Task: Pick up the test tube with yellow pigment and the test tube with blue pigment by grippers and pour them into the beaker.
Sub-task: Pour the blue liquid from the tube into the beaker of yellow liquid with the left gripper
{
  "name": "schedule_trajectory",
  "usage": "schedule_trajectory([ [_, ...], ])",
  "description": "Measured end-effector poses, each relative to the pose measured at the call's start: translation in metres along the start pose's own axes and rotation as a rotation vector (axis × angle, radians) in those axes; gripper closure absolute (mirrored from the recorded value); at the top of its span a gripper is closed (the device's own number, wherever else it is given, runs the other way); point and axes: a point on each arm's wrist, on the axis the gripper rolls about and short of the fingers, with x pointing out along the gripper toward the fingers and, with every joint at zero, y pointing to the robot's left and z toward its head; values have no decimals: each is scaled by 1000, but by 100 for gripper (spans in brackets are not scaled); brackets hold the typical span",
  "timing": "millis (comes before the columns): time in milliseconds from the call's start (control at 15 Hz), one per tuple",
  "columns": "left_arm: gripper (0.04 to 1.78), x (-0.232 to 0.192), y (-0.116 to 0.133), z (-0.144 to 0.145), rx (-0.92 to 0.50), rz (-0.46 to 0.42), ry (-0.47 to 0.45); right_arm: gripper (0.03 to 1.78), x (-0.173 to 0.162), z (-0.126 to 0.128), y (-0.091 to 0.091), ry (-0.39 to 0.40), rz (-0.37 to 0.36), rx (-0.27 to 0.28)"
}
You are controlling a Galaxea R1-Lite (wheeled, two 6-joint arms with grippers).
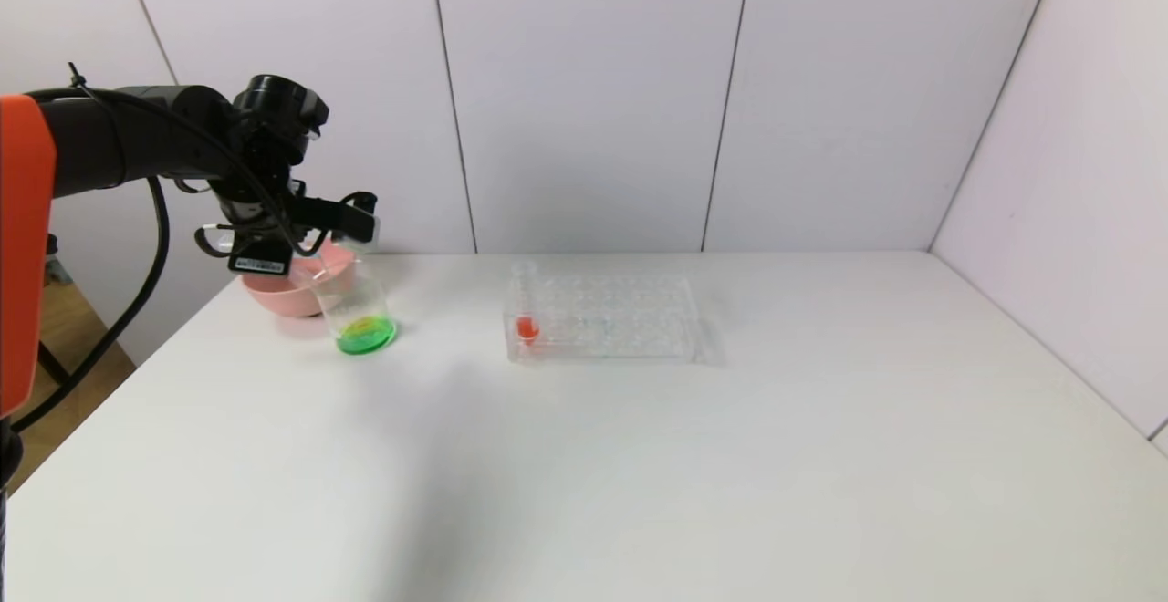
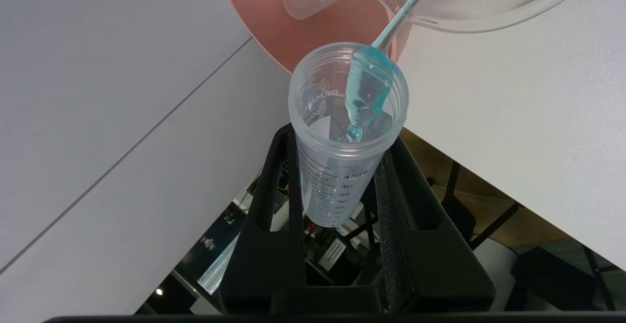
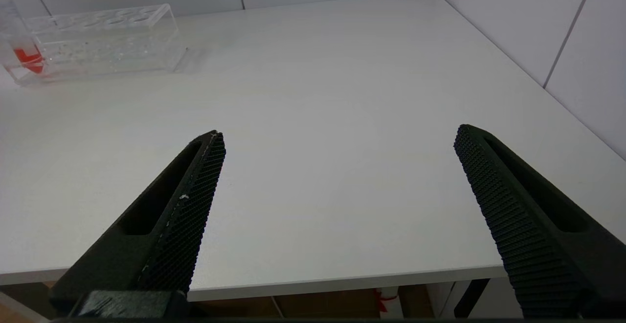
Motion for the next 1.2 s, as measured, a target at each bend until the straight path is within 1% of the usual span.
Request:
schedule_trajectory([
  [800,138,-2,0,2,5,5,20,10,0,0,0,0,0,0],
  [933,138,-2,0,3,8,8,40,10,0,0,0,0,0,0],
  [1067,138,-4,1,6,6,25,40,10,0,0,0,0,0,0],
  [1200,138,-9,4,12,-1,60,23,10,0,0,0,0,0,0],
])
